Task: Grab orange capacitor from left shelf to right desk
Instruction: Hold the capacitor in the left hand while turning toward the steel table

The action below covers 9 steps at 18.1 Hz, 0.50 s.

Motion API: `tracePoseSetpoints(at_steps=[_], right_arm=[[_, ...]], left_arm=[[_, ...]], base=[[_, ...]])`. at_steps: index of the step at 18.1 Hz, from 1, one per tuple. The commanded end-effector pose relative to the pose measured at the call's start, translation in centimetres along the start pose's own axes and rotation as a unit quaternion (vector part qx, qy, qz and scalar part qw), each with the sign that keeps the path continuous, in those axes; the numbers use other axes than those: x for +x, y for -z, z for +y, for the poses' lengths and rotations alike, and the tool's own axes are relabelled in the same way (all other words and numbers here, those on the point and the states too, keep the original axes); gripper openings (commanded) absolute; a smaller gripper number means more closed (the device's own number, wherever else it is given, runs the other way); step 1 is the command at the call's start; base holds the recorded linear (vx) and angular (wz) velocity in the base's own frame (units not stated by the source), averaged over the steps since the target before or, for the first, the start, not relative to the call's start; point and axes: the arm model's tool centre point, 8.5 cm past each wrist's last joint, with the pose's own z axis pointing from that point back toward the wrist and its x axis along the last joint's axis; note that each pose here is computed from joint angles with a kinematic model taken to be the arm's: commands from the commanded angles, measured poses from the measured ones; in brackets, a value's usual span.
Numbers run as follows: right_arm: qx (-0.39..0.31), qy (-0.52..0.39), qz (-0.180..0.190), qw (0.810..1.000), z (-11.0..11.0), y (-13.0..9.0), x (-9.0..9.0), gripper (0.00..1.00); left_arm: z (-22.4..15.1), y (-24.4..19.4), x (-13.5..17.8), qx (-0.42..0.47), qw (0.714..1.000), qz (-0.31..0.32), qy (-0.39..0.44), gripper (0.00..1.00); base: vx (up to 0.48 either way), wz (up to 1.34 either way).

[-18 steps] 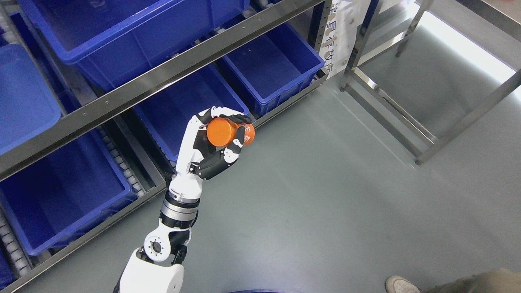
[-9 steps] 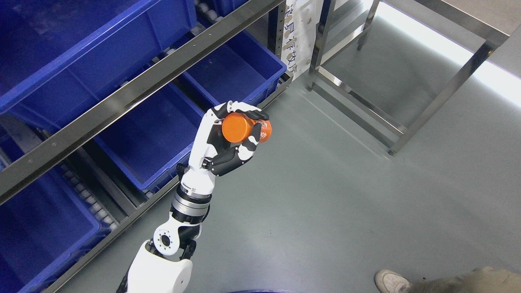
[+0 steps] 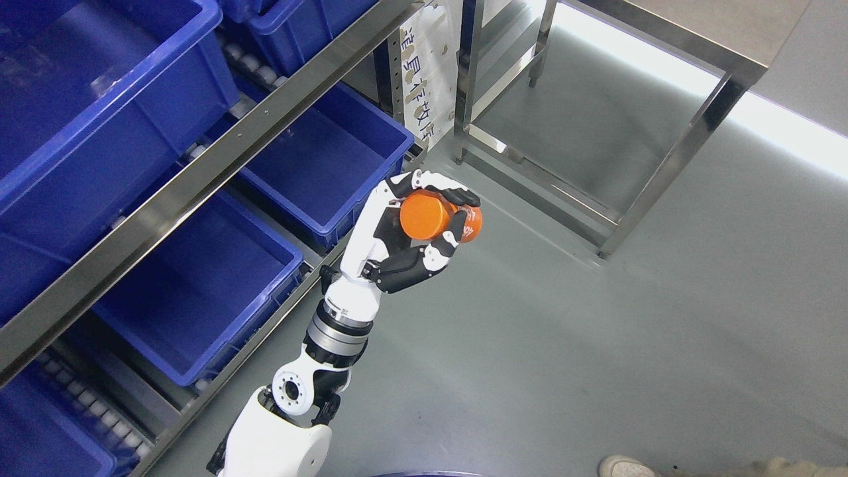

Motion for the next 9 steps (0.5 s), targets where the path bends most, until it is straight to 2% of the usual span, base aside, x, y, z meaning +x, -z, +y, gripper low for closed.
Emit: tracePoseSetpoints(at_steps=[1, 9], right_arm=[[-0.009, 0.002, 0.002, 1.0, -1.12, 0.06, -0.77, 1.0], [-0.009, 0.002, 0.002, 1.0, -1.12, 0.06, -0.77, 1.0]], left_arm=[[-1.64, 0.0, -0.38, -0.026, 0.999, 0.009, -0.018, 0.01], [-1.77, 0.61, -0.19, -0.034, 0.999, 0.003, -0.017, 0.01]], base=[[0.258, -0.17], [0.296, -0.16]])
